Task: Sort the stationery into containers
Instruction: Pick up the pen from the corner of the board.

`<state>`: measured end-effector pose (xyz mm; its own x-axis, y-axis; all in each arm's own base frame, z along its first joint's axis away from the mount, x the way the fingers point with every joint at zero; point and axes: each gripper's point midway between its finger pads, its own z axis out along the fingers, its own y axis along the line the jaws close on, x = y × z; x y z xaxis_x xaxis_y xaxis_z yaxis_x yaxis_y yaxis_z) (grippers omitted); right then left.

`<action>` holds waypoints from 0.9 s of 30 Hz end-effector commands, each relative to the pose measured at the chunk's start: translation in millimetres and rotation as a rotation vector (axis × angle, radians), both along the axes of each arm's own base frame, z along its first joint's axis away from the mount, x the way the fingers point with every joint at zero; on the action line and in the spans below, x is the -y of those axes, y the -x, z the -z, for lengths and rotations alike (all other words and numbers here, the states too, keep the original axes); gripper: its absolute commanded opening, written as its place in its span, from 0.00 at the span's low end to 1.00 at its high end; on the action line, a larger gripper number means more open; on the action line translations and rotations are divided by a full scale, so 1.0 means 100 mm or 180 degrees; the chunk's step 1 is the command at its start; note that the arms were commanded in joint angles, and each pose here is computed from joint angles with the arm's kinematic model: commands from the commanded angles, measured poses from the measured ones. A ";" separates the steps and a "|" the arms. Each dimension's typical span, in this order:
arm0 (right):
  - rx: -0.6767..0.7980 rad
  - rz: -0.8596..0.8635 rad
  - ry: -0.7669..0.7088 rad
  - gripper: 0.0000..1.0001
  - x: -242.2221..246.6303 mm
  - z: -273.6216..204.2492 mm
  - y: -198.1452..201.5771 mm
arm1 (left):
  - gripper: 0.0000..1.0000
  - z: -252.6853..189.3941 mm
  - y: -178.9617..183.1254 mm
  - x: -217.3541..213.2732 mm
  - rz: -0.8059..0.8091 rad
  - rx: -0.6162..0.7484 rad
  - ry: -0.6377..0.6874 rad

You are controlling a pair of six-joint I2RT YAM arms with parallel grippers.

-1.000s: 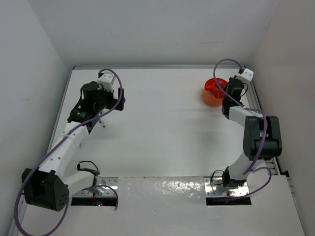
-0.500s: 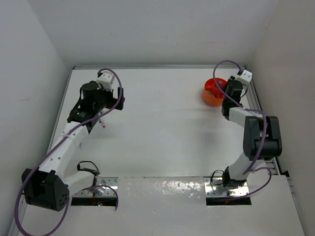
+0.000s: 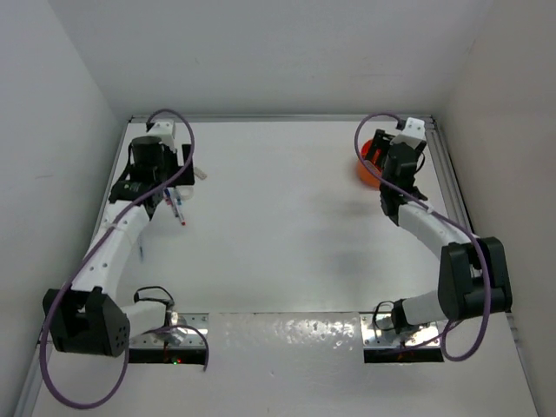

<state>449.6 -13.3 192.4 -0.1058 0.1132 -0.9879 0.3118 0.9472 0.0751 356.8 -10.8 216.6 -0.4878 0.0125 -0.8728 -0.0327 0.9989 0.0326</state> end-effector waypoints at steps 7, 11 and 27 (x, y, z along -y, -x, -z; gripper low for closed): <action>0.0160 -0.0828 0.0258 0.74 -0.84 -0.48 0.22 | 0.70 0.49 0.28 -0.88 -0.0296 -0.1727 -0.0760; 0.0145 -0.1375 0.0323 0.73 -1.37 -0.47 0.28 | 0.77 0.76 0.61 -1.17 -0.0423 -0.2329 -0.0818; 0.0123 -0.2073 0.0387 0.71 -2.38 -0.73 0.61 | 0.86 1.91 0.87 -1.41 -0.0411 -0.3119 0.0490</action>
<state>392.9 224.5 224.8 -0.1620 -0.0829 -0.9833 -0.3491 0.9368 -0.0215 257.9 126.8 33.4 -0.9813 -0.1842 -0.0555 -0.1859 0.9822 0.0276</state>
